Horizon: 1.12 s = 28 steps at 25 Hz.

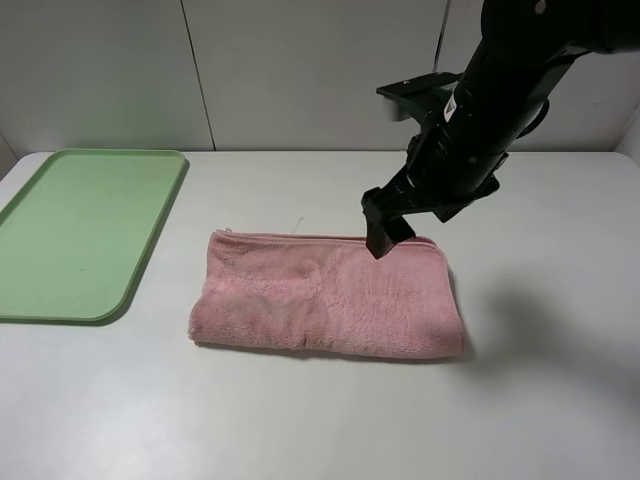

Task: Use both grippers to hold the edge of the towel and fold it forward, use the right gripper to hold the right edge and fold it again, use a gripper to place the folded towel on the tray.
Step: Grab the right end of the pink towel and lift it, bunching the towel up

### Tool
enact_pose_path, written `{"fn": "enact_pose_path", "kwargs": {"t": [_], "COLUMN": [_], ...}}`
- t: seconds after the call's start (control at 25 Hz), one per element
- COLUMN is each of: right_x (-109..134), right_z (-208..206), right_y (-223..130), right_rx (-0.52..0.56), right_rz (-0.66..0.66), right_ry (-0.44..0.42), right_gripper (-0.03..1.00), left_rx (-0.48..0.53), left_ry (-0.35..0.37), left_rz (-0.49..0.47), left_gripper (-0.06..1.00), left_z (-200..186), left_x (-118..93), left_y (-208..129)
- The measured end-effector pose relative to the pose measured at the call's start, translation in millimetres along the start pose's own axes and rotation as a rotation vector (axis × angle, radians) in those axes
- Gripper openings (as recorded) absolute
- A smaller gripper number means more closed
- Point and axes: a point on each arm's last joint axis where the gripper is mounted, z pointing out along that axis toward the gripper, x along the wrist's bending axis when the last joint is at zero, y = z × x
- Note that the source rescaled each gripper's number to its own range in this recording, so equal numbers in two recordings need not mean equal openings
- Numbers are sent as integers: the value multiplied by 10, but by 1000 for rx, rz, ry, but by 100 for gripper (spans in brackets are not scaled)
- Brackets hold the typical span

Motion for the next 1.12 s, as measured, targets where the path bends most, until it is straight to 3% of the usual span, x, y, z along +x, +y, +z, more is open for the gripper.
{"fn": "enact_pose_path", "kwargs": {"t": [0.28, 0.44, 1.12], "right_x": [0, 0, -25], "right_z": [0, 0, 0], "right_y": [8, 8, 7], "right_rx": [-9, -9, -11], "right_rz": [96, 102, 229], "right_ry": [0, 0, -27], "right_gripper": [100, 100, 100], "left_rx": [-6, -8, -8], "left_ry": [192, 259, 271], "left_rz": [-137, -184, -192], "left_gripper": [100, 100, 100], "left_z": [-17, -21, -22], "left_x": [-39, -53, -56], "left_y": [-13, -17, -17]}}
